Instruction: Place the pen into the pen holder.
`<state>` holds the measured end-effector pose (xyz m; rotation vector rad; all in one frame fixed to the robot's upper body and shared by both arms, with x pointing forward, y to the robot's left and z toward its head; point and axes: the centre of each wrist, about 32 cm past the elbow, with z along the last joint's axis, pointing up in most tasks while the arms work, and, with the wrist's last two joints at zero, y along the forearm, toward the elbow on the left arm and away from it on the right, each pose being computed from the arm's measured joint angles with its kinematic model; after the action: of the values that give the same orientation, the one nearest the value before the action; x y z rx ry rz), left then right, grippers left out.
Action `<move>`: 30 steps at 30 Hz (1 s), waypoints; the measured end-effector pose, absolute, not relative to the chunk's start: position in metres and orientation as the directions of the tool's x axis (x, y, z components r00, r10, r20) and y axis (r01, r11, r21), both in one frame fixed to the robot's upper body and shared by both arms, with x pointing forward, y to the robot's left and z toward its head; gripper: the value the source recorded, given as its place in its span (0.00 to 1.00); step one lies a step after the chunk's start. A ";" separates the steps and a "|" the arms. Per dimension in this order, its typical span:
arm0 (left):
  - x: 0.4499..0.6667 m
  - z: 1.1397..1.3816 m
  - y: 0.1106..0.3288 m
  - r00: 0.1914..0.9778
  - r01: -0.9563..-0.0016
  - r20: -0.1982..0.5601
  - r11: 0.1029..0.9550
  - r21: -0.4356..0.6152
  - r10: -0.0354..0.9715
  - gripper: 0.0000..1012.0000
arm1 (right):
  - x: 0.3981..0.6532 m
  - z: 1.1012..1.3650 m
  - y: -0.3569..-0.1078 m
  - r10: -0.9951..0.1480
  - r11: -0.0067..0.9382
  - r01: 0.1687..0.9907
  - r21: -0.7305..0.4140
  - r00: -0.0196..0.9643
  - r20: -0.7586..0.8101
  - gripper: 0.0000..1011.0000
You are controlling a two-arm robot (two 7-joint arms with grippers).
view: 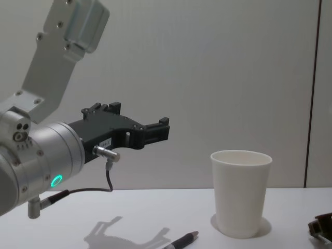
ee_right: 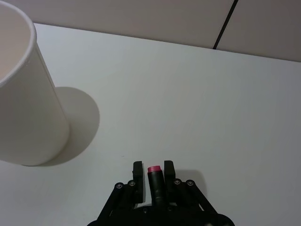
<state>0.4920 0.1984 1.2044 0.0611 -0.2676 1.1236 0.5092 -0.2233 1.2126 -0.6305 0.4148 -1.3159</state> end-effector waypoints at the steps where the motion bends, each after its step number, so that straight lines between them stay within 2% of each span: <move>1: 0.492 1.204 0.198 0.404 -0.897 0.242 0.434 -0.086 0.882 0.99 | 0.509 1.213 -0.223 -0.974 0.125 0.759 -0.639 0.217 0.068 0.27; 14: 0.492 1.204 0.198 0.404 -0.897 0.242 0.434 -0.086 0.882 0.99 | 0.509 1.213 -0.223 -0.974 0.123 0.759 -0.639 0.217 0.069 0.17; 30: 0.492 1.204 0.198 0.404 -0.897 0.242 0.434 -0.086 0.882 0.99 | 0.509 1.213 -0.223 -0.974 0.123 0.759 -0.640 0.216 0.070 0.16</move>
<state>0.4920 0.1984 1.2044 0.0610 -0.2676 1.1237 0.5092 -0.2233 1.2125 -0.6315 0.4141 -1.3171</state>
